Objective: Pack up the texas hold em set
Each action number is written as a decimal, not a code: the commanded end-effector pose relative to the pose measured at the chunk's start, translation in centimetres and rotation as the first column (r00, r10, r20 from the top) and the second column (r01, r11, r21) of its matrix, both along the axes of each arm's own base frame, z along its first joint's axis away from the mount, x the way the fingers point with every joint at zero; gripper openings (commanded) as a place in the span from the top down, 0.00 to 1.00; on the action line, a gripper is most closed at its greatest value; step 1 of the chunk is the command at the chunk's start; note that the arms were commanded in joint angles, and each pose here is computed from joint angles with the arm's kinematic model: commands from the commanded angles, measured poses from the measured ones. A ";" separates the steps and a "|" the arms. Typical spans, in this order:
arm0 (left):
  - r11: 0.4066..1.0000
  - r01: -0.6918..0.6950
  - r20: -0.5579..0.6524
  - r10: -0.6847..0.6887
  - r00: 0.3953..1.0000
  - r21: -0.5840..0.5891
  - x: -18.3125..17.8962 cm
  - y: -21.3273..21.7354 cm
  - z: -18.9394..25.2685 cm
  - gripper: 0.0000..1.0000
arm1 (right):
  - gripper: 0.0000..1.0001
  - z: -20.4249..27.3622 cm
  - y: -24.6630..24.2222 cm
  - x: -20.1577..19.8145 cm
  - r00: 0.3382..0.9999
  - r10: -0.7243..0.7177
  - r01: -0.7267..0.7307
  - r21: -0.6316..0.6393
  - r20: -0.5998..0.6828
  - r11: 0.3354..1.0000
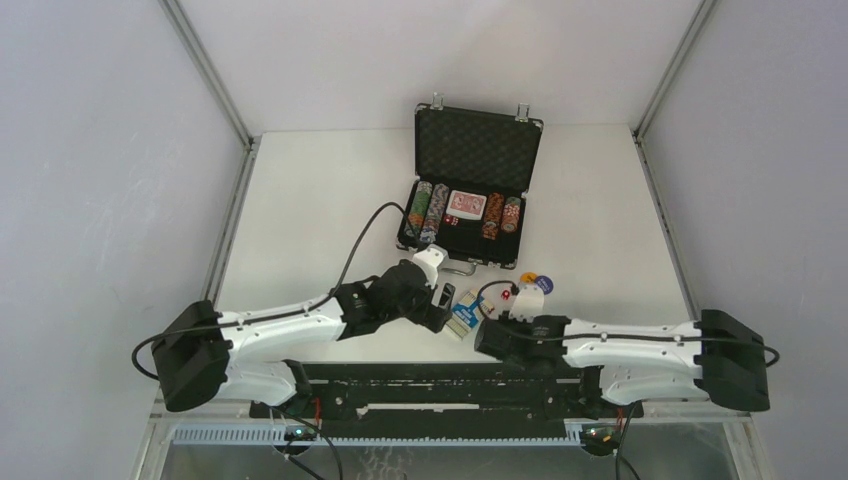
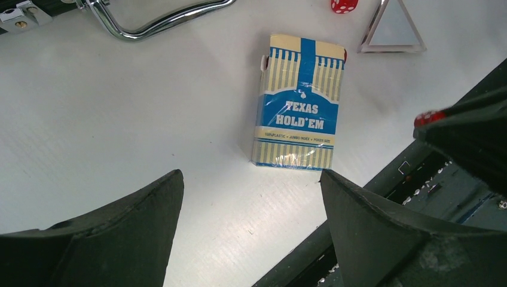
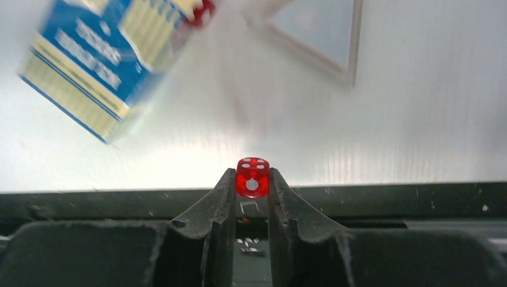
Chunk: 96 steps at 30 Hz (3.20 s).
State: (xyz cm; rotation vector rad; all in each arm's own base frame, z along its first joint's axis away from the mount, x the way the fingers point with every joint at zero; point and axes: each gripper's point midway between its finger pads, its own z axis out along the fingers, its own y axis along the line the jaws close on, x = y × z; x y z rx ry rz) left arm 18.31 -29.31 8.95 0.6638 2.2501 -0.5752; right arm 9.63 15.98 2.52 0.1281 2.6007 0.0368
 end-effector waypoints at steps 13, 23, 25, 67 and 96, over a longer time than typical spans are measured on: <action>1.000 -0.012 0.072 0.013 0.997 -0.015 1.2 0.0 0.8 0.11 | 0.64 1.5 -0.2 11.8 0.987 -0.032 0.029 0.025 0.155 0.999; 0.987 -0.152 0.002 0.153 0.988 -0.049 3.1 2.2 0.0 0.13 | 0.38 4.1 3.2 11.8 0.978 0.051 -0.056 0.018 0.202 0.998; 0.978 -0.196 -0.018 0.195 0.981 -0.070 3.7 3.1 -0.1 0.13 | 0.49 3.9 4.4 10.8 0.978 0.081 -0.090 0.036 0.193 0.995; 0.993 0.111 0.191 -0.104 0.976 -0.025 3.5 -0.6 0.5 0.12 | 0.51 10.0 3.2 11.2 0.928 -0.034 -0.096 0.328 0.370 0.940; 0.920 0.346 -0.005 -0.351 0.936 0.182 1.8 -1.9 -6.8 0.71 | 0.44 6.9 2.0 12.6 0.945 0.042 -0.153 0.327 0.323 0.933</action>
